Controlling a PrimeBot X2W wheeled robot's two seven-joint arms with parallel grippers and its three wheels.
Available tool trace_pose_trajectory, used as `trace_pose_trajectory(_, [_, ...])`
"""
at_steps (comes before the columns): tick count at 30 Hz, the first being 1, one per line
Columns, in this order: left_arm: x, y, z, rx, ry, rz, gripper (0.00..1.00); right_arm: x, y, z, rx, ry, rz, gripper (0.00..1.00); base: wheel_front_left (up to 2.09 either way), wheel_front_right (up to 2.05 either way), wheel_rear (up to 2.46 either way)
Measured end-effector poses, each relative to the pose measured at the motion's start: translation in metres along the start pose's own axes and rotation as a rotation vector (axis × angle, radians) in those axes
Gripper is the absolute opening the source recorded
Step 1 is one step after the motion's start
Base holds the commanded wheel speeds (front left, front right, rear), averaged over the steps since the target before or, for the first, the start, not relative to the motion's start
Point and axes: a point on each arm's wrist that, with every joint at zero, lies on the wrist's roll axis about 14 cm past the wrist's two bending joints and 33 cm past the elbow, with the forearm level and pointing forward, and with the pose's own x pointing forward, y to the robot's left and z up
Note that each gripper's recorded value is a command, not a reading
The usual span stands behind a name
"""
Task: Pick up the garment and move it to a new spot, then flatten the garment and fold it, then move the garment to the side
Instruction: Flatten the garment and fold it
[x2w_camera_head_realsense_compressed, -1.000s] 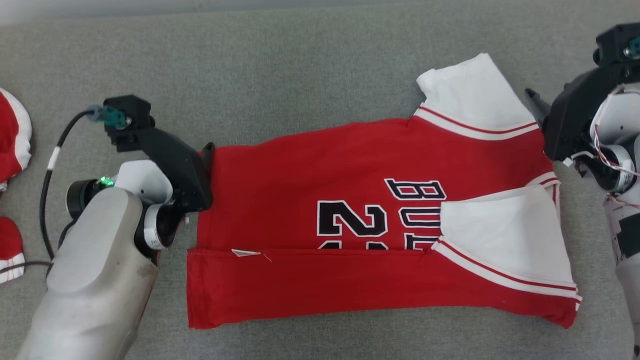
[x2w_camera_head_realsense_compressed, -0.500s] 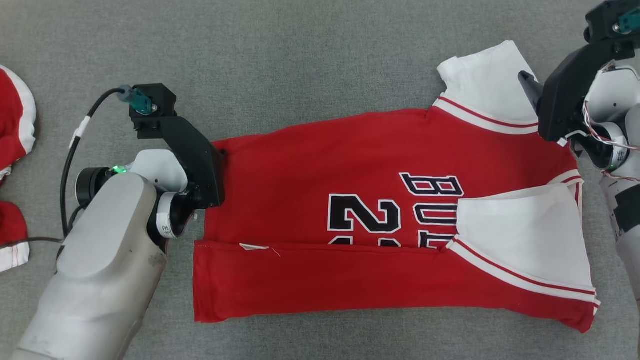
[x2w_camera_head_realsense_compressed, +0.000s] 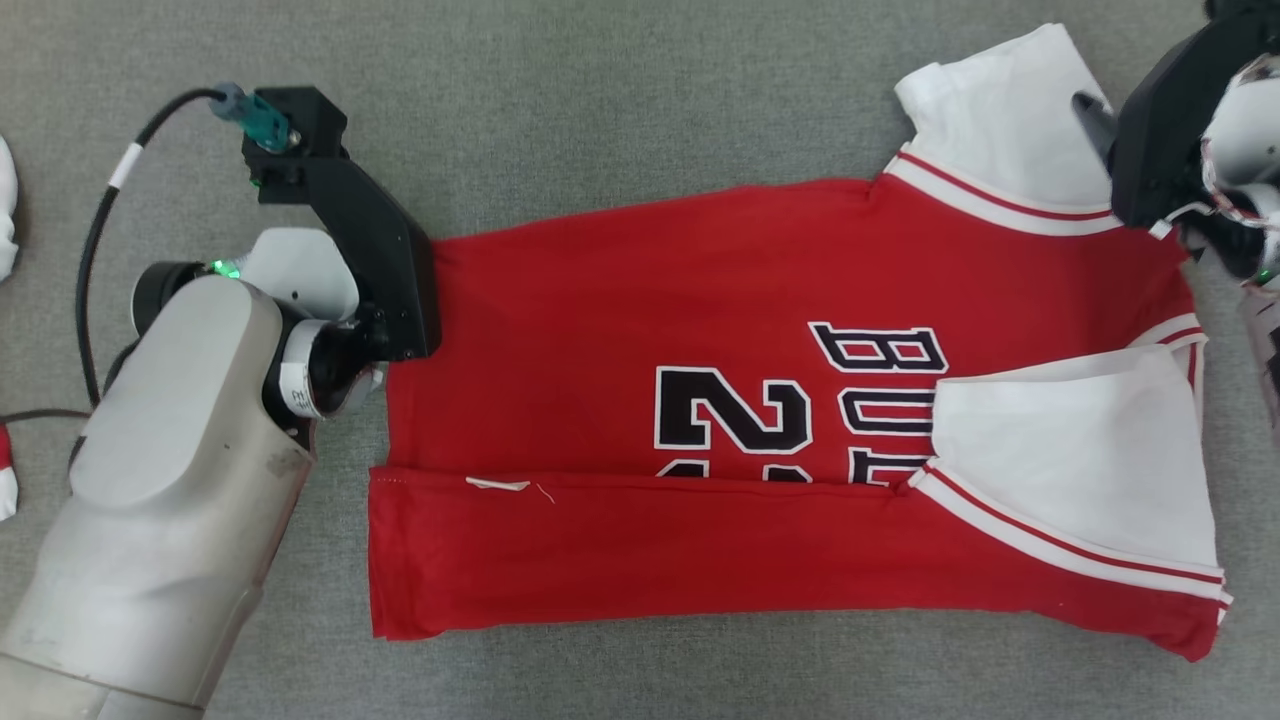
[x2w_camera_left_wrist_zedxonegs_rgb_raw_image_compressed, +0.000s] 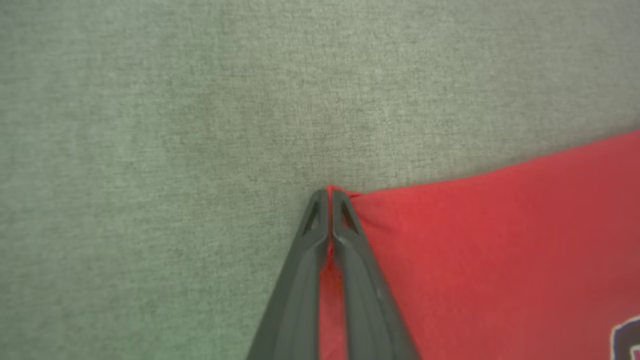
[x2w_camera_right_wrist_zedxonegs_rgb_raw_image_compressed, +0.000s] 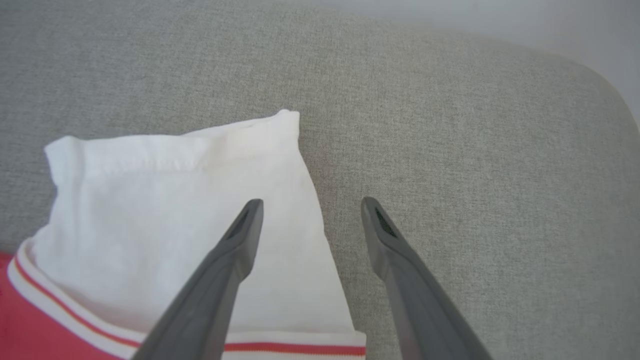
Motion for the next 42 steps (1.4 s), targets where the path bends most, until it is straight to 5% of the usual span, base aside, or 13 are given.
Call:
trace_pose_trajectory(16, [0.009, 0.012, 0.014, 0.003, -0.058, 0.000, 0.00, 0.052, 0.016, 0.006, 0.013, -0.003, 0.019, 1.00, 0.00, 0.00, 0.00])
trace_pose_trajectory(19, [0.010, 0.013, 0.016, 0.001, -0.075, 0.000, 0.00, 0.058, 0.023, 0.010, 0.001, -0.016, 0.029, 0.00, 0.00, 0.00, 0.00])
trace_pose_trajectory(42, [-0.020, 0.002, 0.032, -0.021, -0.362, -0.003, 0.00, -0.011, 0.012, 0.056, 0.035, -0.444, 0.023, 0.00, 0.00, 0.00, 0.00])
